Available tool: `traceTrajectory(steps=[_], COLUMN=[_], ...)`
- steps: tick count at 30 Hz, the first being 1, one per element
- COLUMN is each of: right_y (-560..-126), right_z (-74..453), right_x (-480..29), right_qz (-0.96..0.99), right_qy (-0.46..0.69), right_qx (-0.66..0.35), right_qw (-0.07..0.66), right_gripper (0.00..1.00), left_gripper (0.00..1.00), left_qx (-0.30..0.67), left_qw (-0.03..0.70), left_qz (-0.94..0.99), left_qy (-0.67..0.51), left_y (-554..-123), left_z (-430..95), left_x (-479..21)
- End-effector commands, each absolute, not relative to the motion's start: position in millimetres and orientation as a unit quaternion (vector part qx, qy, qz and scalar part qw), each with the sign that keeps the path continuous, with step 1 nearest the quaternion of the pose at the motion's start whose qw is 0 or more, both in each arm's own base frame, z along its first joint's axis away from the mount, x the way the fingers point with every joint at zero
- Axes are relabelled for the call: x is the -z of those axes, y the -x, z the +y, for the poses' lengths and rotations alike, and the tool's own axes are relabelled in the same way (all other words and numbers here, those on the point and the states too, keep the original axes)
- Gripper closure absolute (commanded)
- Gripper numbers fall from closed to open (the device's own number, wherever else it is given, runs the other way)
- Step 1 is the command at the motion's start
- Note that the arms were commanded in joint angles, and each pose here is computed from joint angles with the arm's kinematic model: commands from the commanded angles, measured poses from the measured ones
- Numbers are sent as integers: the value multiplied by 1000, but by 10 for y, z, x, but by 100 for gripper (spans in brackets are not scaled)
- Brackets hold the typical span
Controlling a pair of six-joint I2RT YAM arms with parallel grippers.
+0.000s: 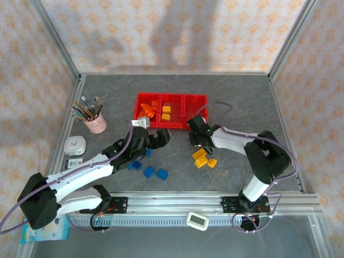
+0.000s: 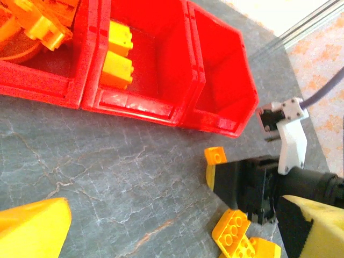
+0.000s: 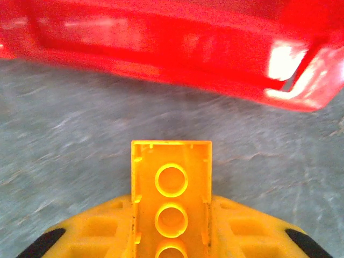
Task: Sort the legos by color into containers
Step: Pick up the lego from the center of the table, then place the lego in the container.
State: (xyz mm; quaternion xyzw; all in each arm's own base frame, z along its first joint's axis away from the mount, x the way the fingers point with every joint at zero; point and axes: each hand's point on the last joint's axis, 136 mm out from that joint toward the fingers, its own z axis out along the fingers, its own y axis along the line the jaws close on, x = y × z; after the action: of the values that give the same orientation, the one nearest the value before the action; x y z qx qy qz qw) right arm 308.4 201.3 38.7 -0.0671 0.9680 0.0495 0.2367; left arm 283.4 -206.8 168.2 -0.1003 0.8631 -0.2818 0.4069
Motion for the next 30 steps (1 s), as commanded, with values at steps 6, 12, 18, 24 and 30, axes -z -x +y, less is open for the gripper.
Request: traceTrajectory(steps=[6,12,18,24,30], right_y=[-3128,-3627,-4195,-4550,-4614], right_z=[2677,2961,3146,3302,3408], right_x=[-1000,-1230,-1228,-1144,-1270], right_qz=[951,942,939,938,931], right_qy=[95,74,49,36,43], right_qx=[-130,-119,-101,-118,-151], right_qw=[263,305,325,324,329], right_gripper=[69,70,70,67,55], left_gripper=[1,1,1,1,1], left_qx=[244,229,225,218,221], left_qw=[440,444,443,438,436], left_qz=[855,856,857,861,862], left_qy=[128,135,138,140,137], left_y=[-2950,-3031,-3101,-3124,-3125], left_z=[-1648,-1462,-1379,-1331,-1340], left_x=[-1874,-1901,-1895,-1862,-1879])
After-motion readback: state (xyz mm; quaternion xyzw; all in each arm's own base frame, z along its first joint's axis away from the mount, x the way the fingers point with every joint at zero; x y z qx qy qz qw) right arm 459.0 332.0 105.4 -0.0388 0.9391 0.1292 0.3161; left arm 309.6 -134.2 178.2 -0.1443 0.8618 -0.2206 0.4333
